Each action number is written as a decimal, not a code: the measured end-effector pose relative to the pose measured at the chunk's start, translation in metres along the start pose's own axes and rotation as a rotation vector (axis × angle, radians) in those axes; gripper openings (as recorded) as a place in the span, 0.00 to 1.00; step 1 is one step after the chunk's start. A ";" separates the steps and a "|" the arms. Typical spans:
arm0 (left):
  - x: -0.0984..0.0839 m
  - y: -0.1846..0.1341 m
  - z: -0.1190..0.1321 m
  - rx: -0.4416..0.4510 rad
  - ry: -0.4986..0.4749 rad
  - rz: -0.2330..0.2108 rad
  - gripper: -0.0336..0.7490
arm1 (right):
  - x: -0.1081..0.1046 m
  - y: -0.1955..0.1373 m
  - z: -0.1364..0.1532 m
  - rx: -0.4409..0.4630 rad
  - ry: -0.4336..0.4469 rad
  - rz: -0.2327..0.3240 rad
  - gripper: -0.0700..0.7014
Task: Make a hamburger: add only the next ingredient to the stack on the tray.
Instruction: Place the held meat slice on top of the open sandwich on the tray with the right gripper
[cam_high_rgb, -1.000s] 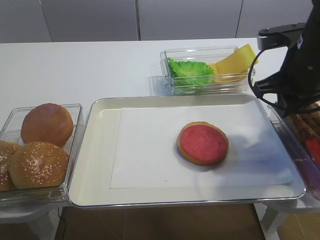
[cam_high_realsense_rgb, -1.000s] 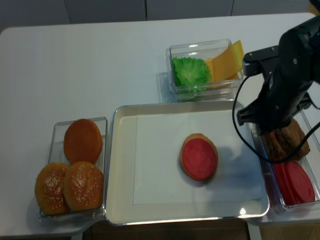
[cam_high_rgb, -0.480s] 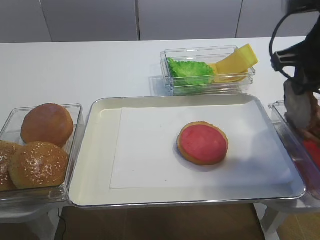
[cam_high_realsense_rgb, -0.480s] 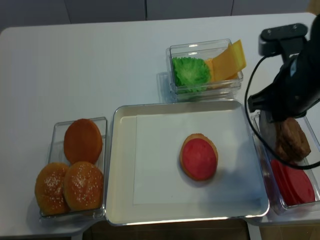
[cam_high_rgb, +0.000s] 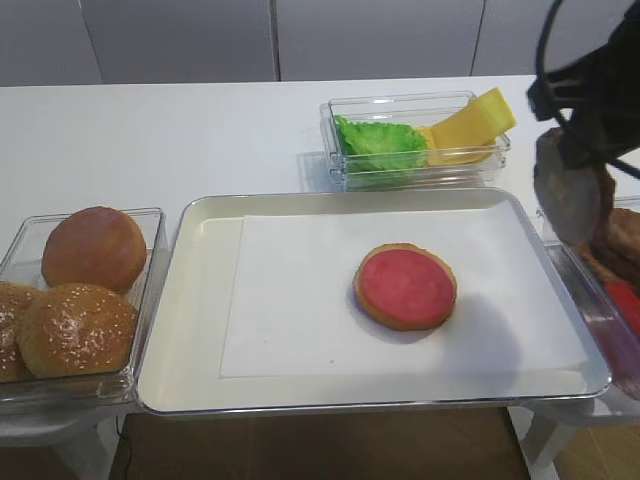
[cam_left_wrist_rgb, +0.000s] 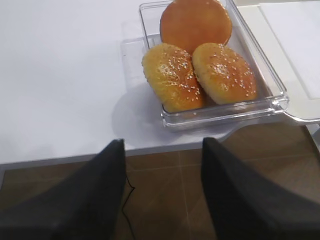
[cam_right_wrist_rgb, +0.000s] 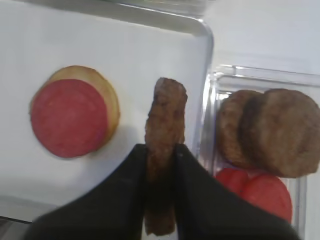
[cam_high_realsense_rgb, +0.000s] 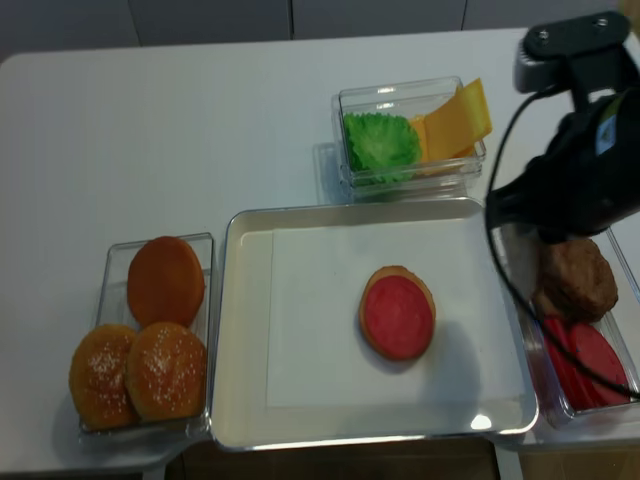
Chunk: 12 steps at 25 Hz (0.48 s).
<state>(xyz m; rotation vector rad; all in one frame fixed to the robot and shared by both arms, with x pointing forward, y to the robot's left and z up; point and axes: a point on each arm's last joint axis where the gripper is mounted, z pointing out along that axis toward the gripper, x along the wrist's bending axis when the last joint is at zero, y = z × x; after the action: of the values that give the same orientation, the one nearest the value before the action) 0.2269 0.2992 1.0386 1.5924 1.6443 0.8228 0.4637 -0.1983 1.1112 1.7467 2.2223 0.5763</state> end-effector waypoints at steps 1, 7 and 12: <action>0.000 0.000 0.000 0.000 0.000 0.000 0.52 | 0.006 0.000 0.000 -0.008 0.004 -0.007 0.24; 0.000 0.000 0.000 0.000 0.000 0.000 0.52 | 0.040 0.001 0.021 0.000 0.003 -0.083 0.24; 0.000 0.000 0.000 0.000 0.000 0.000 0.52 | 0.059 0.004 0.049 0.036 0.016 -0.131 0.24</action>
<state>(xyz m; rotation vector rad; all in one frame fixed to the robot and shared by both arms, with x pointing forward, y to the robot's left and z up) 0.2269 0.2992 1.0386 1.5924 1.6443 0.8228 0.4739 -0.1333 1.0721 1.6039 2.3507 0.5261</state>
